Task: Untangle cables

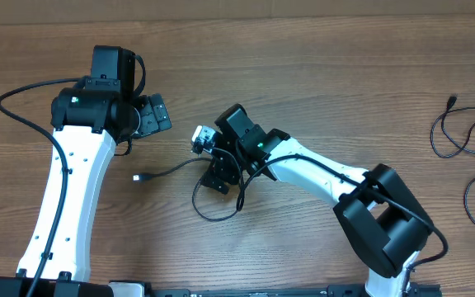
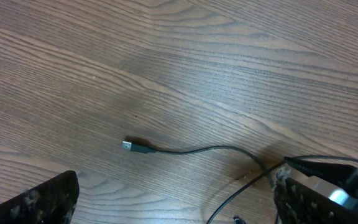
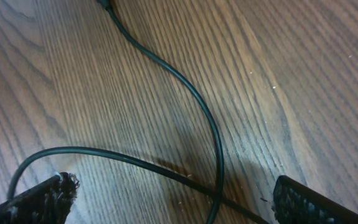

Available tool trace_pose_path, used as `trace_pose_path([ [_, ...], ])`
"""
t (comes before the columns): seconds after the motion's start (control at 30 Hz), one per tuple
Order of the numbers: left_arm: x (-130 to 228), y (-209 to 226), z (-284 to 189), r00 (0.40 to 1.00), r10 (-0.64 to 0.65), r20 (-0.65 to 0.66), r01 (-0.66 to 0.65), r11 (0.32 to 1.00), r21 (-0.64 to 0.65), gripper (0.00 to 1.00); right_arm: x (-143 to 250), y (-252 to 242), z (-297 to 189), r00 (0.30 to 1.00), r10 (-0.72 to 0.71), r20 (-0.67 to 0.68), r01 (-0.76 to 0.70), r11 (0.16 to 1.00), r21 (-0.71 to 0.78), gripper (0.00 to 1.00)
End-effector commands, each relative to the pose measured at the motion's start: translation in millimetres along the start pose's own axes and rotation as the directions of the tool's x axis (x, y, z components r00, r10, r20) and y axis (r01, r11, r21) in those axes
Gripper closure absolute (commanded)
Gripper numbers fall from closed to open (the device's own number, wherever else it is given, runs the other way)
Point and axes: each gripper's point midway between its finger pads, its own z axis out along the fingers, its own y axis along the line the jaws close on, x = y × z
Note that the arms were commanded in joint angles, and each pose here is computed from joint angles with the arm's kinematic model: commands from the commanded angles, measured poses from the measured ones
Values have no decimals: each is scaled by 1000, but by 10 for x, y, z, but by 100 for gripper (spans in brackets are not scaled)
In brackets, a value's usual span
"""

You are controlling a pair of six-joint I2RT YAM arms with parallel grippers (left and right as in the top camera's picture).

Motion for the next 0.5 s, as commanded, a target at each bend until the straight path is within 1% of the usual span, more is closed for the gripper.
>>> trace_pose_path([
  [0.0,-35,-9,-12,1000,18,8,-18,1000,6,0,196,-2,188,999,-4,-53,3,1000,-20,0],
  [0.23,-35,-9,-12,1000,18,8,-18,1000,6,0,424,-7,424,994,-11,-111,6,999,-41,1],
  [0.3,-35,-9,-12,1000,18,8,-18,1000,6,0,443,-3,431,993,-9,-117,4,999,-43,7],
  [0.33,-35,-9,-12,1000,18,8,-18,1000,6,0,443,-4,431,993,-9,-117,4,999,-43,17],
  [0.37,-35,-9,-12,1000,18,8,-18,1000,6,1,442,-5,431,993,-9,-117,4,999,-43,24],
  [0.47,-36,-8,-12,1000,17,8,-18,1000,6,0,469,-29,429,991,-7,-130,4,1000,-27,58],
])
